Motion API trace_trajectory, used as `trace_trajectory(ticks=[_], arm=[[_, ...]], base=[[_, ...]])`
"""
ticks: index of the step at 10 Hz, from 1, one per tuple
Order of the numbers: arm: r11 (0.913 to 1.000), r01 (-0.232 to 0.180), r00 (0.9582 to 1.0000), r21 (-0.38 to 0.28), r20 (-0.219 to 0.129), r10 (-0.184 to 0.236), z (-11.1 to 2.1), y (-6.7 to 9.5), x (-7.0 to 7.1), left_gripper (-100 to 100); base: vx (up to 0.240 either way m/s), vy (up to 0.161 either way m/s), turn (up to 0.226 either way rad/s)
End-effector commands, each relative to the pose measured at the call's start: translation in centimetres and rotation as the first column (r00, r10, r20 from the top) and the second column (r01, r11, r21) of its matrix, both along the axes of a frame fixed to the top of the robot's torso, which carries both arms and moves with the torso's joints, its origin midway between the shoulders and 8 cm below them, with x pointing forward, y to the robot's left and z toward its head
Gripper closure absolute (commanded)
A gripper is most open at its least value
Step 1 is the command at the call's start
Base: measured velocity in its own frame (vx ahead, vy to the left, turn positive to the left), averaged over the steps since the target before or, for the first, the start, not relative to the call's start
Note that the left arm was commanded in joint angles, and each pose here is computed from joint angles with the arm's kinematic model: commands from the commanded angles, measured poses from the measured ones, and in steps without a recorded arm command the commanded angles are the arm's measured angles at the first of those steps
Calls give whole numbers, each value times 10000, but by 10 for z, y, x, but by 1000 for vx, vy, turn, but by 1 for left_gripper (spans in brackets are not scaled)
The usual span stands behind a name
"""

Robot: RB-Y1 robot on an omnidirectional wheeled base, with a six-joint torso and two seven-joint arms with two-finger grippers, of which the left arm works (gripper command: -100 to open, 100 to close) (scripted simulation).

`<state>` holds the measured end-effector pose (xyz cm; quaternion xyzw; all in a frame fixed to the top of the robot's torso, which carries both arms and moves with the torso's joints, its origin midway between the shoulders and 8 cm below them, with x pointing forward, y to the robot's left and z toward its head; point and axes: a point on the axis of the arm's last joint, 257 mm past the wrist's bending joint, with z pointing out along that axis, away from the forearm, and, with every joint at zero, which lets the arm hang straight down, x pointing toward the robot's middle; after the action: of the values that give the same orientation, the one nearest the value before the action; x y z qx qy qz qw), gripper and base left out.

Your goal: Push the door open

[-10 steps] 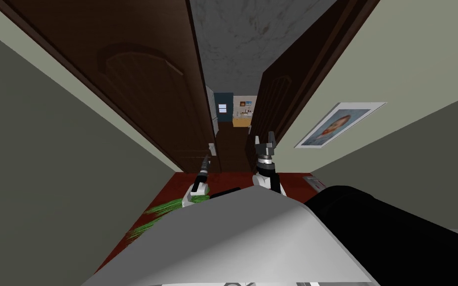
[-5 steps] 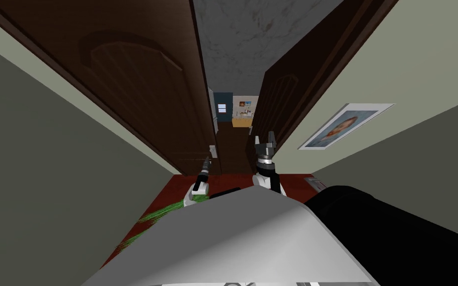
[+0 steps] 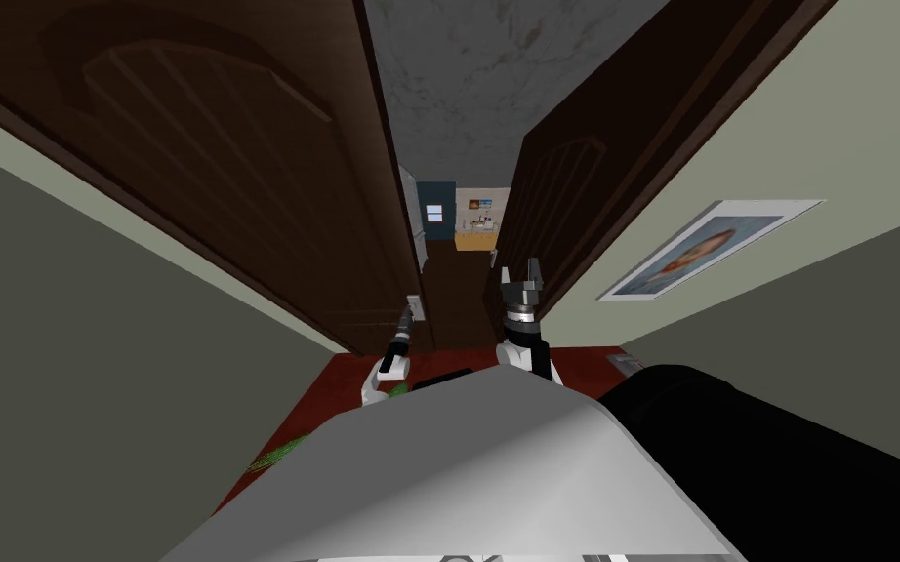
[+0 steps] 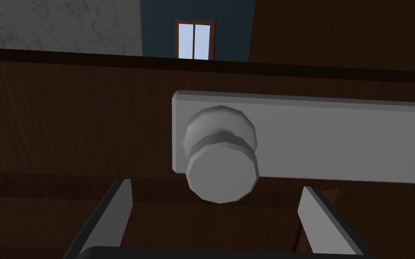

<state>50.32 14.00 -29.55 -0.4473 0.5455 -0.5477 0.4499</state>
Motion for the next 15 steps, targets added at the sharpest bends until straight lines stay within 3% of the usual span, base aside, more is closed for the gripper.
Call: trace_trajectory(ticks=[1,4,5,10,15], arm=[[10000,-43,10000,-24,-11,43,0,1,3,-100],[10000,-68,10000,-47,-19,68,0,2,4,-100],[10000,-68,10000,-47,-19,68,0,2,4,100],[10000,-68,10000,-47,-19,68,0,2,4,100],[9985,-533,9986,151,19,532,0,30,11,100]], base=[[192,-13,-18],[150,-15,-15],[-11,3,6],[-11,2,-4],[156,-74,40]])
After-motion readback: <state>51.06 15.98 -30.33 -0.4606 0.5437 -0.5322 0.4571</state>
